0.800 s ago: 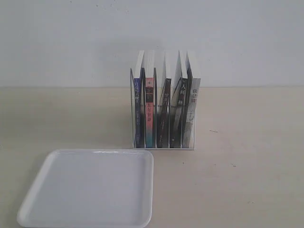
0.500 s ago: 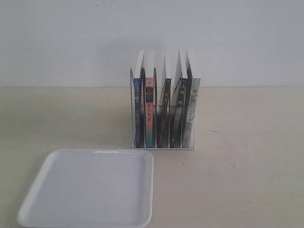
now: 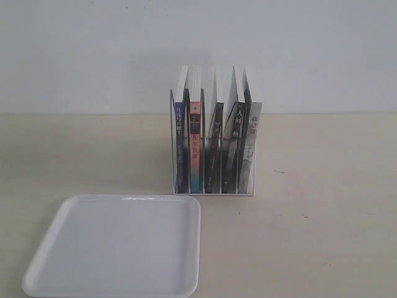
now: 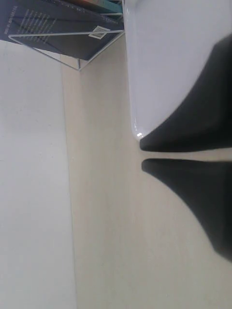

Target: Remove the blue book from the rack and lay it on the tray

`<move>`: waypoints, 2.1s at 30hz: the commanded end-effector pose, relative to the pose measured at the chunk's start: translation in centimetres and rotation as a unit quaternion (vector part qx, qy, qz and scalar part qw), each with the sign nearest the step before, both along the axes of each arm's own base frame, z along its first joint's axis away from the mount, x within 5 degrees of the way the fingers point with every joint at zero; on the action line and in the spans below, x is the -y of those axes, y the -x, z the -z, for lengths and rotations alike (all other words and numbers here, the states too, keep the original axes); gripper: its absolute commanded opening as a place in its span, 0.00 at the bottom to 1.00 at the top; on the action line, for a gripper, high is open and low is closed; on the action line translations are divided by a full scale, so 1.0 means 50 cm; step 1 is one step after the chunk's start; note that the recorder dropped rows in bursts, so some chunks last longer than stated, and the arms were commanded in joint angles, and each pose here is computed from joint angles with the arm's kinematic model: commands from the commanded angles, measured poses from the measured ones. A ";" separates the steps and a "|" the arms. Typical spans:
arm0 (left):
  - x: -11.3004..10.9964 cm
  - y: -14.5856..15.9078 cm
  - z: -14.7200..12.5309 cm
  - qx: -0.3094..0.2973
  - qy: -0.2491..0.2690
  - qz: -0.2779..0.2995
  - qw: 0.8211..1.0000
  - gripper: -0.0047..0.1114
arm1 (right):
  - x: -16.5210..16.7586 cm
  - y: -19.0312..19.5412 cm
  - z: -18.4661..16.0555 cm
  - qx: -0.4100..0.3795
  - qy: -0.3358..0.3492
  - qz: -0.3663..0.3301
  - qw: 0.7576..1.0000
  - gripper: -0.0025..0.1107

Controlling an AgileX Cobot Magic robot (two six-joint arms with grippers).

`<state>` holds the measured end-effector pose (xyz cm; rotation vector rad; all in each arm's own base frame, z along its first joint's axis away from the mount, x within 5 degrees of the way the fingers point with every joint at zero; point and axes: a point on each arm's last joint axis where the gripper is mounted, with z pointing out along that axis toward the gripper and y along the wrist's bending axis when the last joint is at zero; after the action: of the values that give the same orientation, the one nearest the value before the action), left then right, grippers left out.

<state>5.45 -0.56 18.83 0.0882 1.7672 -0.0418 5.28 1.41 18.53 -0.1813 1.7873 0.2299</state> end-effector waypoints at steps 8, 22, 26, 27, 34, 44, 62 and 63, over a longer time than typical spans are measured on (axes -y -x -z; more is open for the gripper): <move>0.000 0.000 0.003 -0.002 -0.003 -0.001 1.000 0.08 | 0.000 0.000 -0.003 0.009 0.000 0.001 1.000 0.02; 0.000 0.000 0.003 -0.002 -0.003 -0.001 1.000 0.08 | 0.003 0.011 -0.114 0.307 -0.065 0.003 0.949 0.02; 0.000 0.000 0.003 -0.002 -0.003 -0.001 1.000 0.08 | 0.011 0.035 -0.176 0.394 -0.124 0.002 0.911 0.02; 0.000 0.000 0.003 -0.002 -0.003 -0.001 1.000 0.08 | 0.013 0.043 -0.202 0.405 -0.126 0.002 0.905 0.02; 0.000 0.000 0.003 -0.002 -0.003 -0.001 1.000 0.08 | -0.007 -0.028 -0.378 0.296 -0.098 0.001 0.950 0.02; 0.000 0.000 0.003 -0.002 -0.003 -0.001 1.000 0.08 | -0.079 -0.280 -0.385 -0.154 0.005 0.000 0.988 0.02; 0.000 0.000 0.003 -0.002 -0.003 -0.001 1.000 0.08 | -0.130 -0.438 -0.336 -0.313 0.050 -0.022 0.948 0.02; 0.000 0.000 0.003 -0.002 -0.003 -0.001 1.000 0.08 | -0.135 -0.448 -0.340 -0.322 0.053 -0.025 0.945 0.02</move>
<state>5.45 -0.56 18.82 0.0884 1.7689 -0.0420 26.65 7.79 34.95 -0.2273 2.4222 0.2483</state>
